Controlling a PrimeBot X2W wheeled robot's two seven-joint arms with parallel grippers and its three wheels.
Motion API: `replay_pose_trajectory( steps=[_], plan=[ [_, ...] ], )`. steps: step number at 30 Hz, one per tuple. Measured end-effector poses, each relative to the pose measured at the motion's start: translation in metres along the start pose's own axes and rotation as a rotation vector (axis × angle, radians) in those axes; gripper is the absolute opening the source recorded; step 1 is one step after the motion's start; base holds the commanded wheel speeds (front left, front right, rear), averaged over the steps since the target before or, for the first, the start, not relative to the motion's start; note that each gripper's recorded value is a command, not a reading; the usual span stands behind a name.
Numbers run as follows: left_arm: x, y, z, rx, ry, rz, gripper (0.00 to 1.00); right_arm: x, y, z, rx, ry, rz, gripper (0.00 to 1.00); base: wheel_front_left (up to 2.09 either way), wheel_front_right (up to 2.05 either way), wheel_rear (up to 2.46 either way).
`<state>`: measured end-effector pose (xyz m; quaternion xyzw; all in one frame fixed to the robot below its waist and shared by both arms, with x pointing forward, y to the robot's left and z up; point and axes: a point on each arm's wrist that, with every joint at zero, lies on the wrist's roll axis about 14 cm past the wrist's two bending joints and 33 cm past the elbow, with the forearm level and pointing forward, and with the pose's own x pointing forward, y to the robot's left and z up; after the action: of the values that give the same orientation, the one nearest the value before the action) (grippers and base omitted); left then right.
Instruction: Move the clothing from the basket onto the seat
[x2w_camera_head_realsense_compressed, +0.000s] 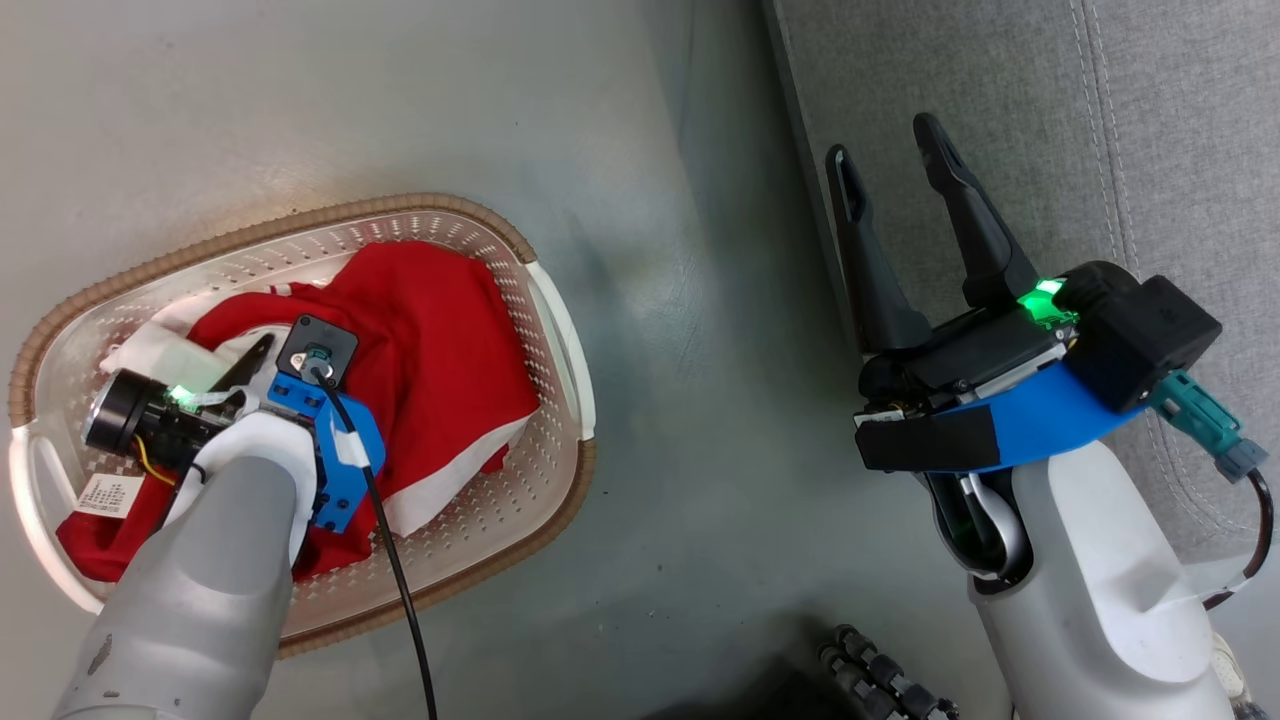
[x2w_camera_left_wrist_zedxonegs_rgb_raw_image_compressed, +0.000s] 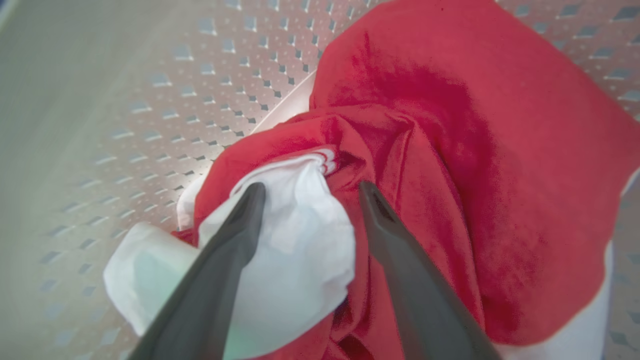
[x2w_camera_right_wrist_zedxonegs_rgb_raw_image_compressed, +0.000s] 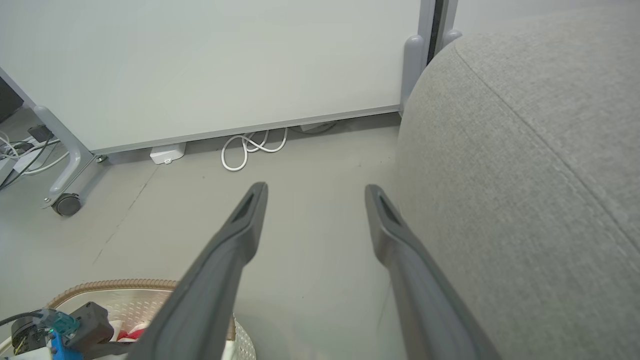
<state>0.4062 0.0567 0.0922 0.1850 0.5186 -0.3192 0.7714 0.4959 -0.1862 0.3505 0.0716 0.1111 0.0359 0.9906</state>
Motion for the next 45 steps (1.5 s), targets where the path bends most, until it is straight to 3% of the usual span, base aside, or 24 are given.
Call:
replay_pose_trajectory(
  steps=[11, 12, 13, 15, 32, 45],
  plan=[
    [0.007, -0.008, -0.024, 0.024, 0.143, -0.027, 1.00, -0.002, -0.003, -0.007, 0.004, 0.013, -0.008, 1.00, 0.00, 0.00, 0.00],
    [0.008, -0.008, -0.025, 0.026, 0.151, -0.029, 0.78, -0.002, -0.003, -0.007, 0.004, 0.015, -0.007, 1.00, 0.00, 0.00, 0.00],
    [0.008, -0.008, -0.026, 0.031, 0.160, -0.029, 0.42, -0.002, -0.003, -0.008, 0.004, 0.016, -0.007, 1.00, 0.00, 0.00, 0.00],
    [0.009, -0.009, -0.030, 0.039, 0.181, -0.032, 0.00, -0.002, -0.003, -0.009, 0.005, 0.019, -0.007, 1.00, 0.00, 0.00, 0.00],
    [0.004, -0.013, -0.031, 0.032, 0.216, -0.049, 0.00, -0.003, -0.002, -0.007, 0.011, 0.015, -0.007, 1.00, 0.00, 0.00, 0.00],
    [-0.050, -0.018, 0.021, -0.073, 0.000, -0.015, 0.00, -0.015, 0.012, 0.031, -0.025, -0.042, 0.017, 1.00, 0.00, 0.00, 0.00]
  ],
)
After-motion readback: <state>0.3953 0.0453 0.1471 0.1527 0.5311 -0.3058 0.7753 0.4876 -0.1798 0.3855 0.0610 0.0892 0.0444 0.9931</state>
